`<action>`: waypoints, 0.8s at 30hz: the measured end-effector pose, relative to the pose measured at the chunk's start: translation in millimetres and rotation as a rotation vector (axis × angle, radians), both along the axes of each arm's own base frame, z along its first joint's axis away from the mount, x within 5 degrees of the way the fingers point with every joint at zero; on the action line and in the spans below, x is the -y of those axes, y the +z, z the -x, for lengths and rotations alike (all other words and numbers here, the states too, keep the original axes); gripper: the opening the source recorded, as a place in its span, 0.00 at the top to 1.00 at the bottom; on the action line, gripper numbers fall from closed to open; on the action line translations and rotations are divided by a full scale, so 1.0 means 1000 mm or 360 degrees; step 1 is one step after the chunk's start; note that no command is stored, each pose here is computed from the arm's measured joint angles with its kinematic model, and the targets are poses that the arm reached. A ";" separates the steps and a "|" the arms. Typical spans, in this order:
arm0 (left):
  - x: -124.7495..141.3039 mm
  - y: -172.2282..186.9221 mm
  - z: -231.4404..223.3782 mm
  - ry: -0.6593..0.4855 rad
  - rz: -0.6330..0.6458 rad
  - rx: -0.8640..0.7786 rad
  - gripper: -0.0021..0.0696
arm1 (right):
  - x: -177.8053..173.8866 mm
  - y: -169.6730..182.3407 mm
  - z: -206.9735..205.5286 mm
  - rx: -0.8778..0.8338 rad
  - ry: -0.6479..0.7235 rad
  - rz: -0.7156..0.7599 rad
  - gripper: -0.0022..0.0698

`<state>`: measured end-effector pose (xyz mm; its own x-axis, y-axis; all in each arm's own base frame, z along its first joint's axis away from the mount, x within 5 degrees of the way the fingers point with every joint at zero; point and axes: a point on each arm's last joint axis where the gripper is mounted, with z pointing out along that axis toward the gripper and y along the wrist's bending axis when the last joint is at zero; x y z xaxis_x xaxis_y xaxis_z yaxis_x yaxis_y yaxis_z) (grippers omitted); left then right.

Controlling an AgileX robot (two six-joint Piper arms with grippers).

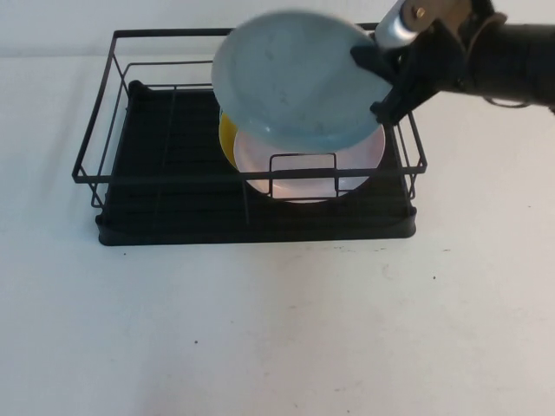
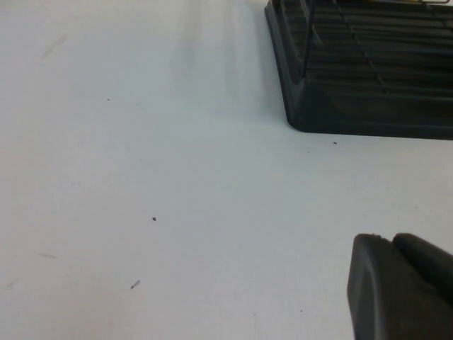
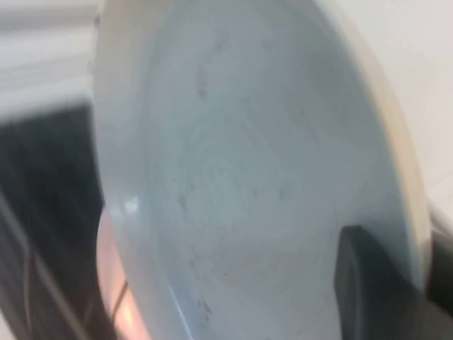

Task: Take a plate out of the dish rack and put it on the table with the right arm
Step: Place the plate from the table

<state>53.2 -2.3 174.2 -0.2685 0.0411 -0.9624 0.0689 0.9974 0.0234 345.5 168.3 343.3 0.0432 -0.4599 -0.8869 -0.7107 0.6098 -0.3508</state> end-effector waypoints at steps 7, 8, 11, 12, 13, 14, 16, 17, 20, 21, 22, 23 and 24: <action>0.000 0.000 0.000 0.0000 0.0000 0.0000 0.98 | 0.017 0.062 0.051 -0.0104 -0.0041 -0.0317 0.88; 0.000 0.000 0.000 0.0000 0.0000 0.0000 0.98 | 0.019 0.067 0.059 -0.0172 -0.0041 -0.0347 0.88; 0.000 0.000 0.000 0.0000 0.0000 0.0000 0.98 | 0.024 0.070 0.079 -0.0464 -0.0070 -0.0389 0.88; 0.000 0.000 0.000 0.0000 0.0000 0.0000 0.98 | 0.025 0.067 0.084 -0.0604 -0.0095 -0.0390 0.88; 0.000 0.000 0.000 0.0000 0.0000 0.0000 0.98 | 0.027 0.063 0.088 -0.0718 -0.0123 -0.0372 0.88; 0.000 0.000 0.000 0.0000 0.0000 0.0000 0.98 | 0.027 0.058 0.092 -0.0876 -0.0159 -0.0359 0.88; 0.000 0.000 0.000 0.0000 0.0000 0.0000 0.98 | 0.029 0.045 0.099 -0.1149 -0.0221 -0.0330 0.88; 0.000 0.000 0.000 0.0000 0.0000 0.0000 0.98 | 0.029 0.037 0.102 -0.1263 -0.0253 -0.0324 0.88; 0.000 0.000 0.000 0.0000 0.0000 0.0000 0.98 | 0.029 0.012 0.106 -0.1504 -0.0357 -0.0362 0.88; 0.000 0.000 0.000 0.0000 0.0000 0.0000 0.98 | 0.029 0.001 0.107 -0.1585 -0.0389 -0.0376 0.88; 0.000 0.000 0.000 0.0000 0.0000 0.0000 0.98 | 0.028 -0.008 0.107 -0.1651 -0.0410 -0.0391 0.88; 0.000 0.000 0.000 0.0000 0.0000 0.0000 0.98 | 0.028 -0.020 0.108 -0.1736 -0.0435 -0.0397 0.88; 0.000 0.000 0.000 0.0000 0.0000 0.0000 0.98 | 0.026 -0.033 0.109 -0.1813 -0.0455 -0.0408 0.88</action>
